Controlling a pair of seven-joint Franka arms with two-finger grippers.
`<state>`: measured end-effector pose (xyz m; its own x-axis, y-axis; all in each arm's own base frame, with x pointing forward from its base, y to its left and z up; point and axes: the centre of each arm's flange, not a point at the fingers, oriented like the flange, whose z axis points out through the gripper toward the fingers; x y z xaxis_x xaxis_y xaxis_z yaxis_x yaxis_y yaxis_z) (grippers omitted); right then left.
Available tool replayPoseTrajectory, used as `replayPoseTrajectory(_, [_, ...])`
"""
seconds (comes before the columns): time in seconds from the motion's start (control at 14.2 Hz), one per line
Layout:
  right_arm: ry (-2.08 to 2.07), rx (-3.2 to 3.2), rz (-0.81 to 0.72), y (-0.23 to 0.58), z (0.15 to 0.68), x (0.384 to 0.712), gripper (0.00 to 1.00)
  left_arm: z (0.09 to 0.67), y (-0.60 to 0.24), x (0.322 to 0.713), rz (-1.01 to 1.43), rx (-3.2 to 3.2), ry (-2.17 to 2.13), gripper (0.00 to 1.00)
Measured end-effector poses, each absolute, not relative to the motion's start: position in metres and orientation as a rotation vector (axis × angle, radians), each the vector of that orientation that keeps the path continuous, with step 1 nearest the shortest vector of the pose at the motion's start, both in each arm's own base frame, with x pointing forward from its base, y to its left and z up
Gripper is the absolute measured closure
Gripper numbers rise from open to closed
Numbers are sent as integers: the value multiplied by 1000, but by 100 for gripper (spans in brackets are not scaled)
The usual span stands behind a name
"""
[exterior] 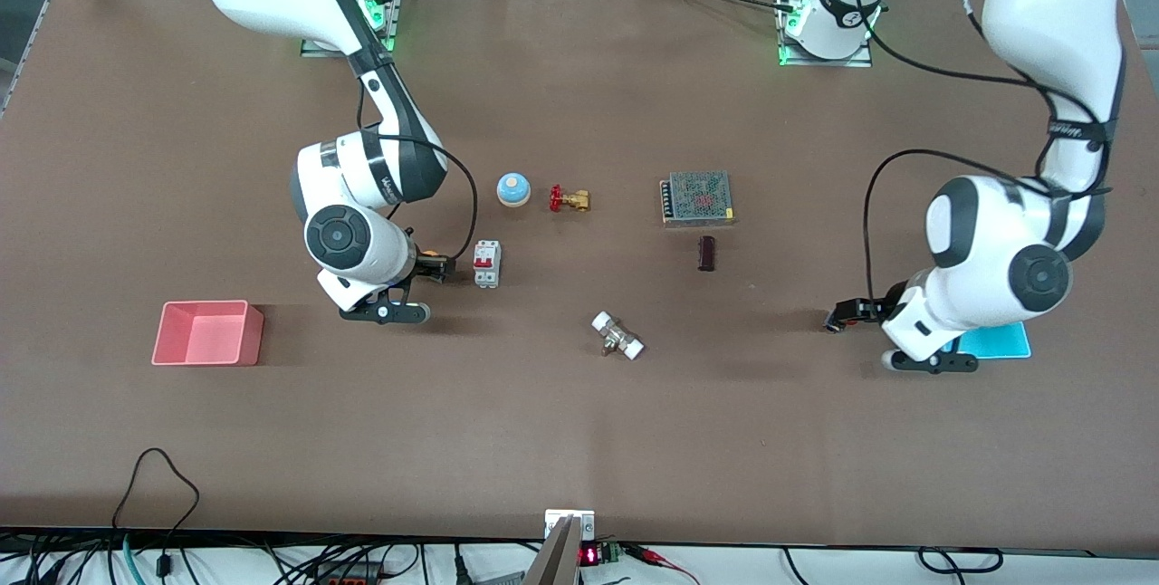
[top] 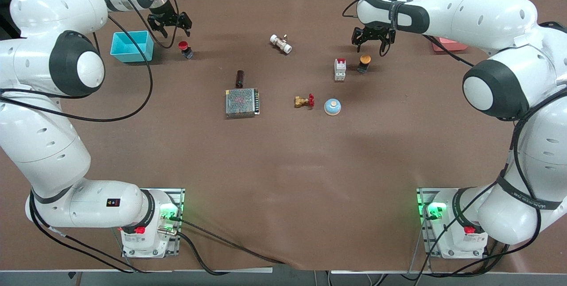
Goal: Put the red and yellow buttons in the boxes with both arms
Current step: 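Grasp the yellow button with the right gripper while the left gripper grasps red, then carry the yellow button into the pink box while the left gripper carries red into cyan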
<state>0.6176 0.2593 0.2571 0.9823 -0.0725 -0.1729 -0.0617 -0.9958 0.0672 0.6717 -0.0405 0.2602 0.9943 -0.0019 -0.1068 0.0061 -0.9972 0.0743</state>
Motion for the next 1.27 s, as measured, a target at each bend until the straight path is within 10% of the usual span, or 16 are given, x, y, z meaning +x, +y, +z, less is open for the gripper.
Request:
replayPoseTrajectory(0.42, [-253, 3135, -339, 256, 225, 620, 0, 226, -49, 667, -186, 3063, -3, 9])
replayPoseTrajectory(0.92, [-239, 3109, -388, 257, 209, 609, 0, 224, -49, 666, -190, 3063, 2, 59])
replayPoseTrajectory(1.27, [-197, 3073, -395, 256, 201, 602, 0, 232, -43, 667, -193, 3065, 15, 59])
